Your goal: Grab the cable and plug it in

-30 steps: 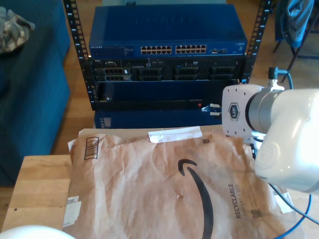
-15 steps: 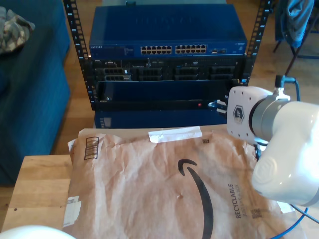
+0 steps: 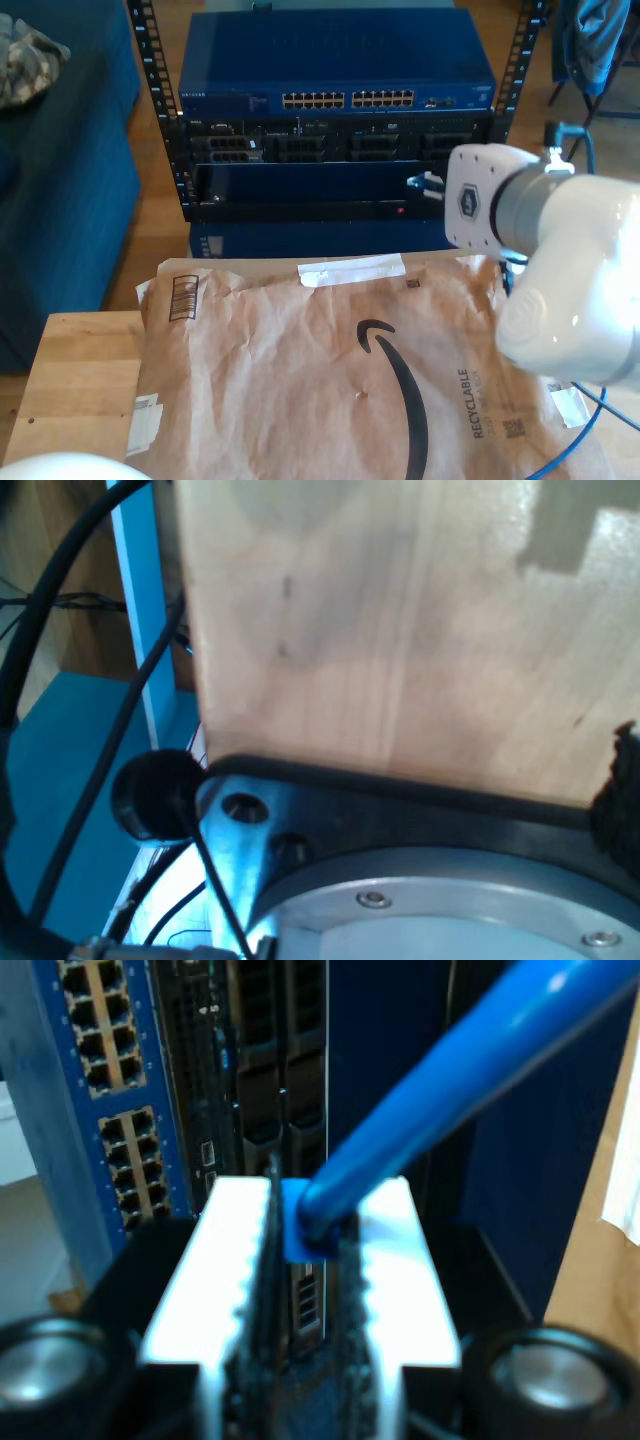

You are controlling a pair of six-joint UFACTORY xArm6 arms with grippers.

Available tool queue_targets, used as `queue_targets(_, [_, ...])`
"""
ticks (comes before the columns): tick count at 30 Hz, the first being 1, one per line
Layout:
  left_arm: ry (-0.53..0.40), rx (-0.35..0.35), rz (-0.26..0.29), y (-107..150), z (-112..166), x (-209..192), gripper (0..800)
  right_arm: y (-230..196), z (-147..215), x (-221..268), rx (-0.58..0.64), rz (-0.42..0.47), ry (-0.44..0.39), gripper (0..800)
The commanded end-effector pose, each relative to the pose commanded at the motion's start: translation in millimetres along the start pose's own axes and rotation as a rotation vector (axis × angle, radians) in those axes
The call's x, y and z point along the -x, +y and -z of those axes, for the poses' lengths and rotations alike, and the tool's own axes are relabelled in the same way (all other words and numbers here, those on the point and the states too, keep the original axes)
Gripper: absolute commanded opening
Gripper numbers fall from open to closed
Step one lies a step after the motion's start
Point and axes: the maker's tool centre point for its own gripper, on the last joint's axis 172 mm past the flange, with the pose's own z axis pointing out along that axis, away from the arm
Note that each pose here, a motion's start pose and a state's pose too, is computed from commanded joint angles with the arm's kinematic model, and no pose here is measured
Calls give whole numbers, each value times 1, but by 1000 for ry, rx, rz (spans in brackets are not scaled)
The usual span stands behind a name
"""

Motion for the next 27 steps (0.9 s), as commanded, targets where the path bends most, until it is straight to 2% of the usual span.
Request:
queue_targets(5, [0, 0, -2, 0, 0, 0, 800, -13, -12, -10, -68, 19, 47, 0])
queue_targets(8, [0, 1, -1, 0, 0, 0, 800, -8, -22, 3, -69, 38, 38, 0])
queue_targets(12, [2, 0, 0, 0, 1, -1, 800, -5, -28, -6, -94, 44, 71, 0])
queue_targets(15, [0, 0, -2, 0, 0, 0, 800, -19, -25, -2, -132, 59, 70, 0])
queue_targets(19, [0, 0, 0, 0, 0, 0, 800, -37, -29, 6, -185, 126, 69, 0])
queue_targets(23, [0, 0, -2, 0, 0, 0, 800, -52, -28, 9, -252, 129, 82, 0])
queue_targets(27, [0, 0, 0, 0, 0, 0, 800, -54, -42, 21, -294, 149, 86, 0])
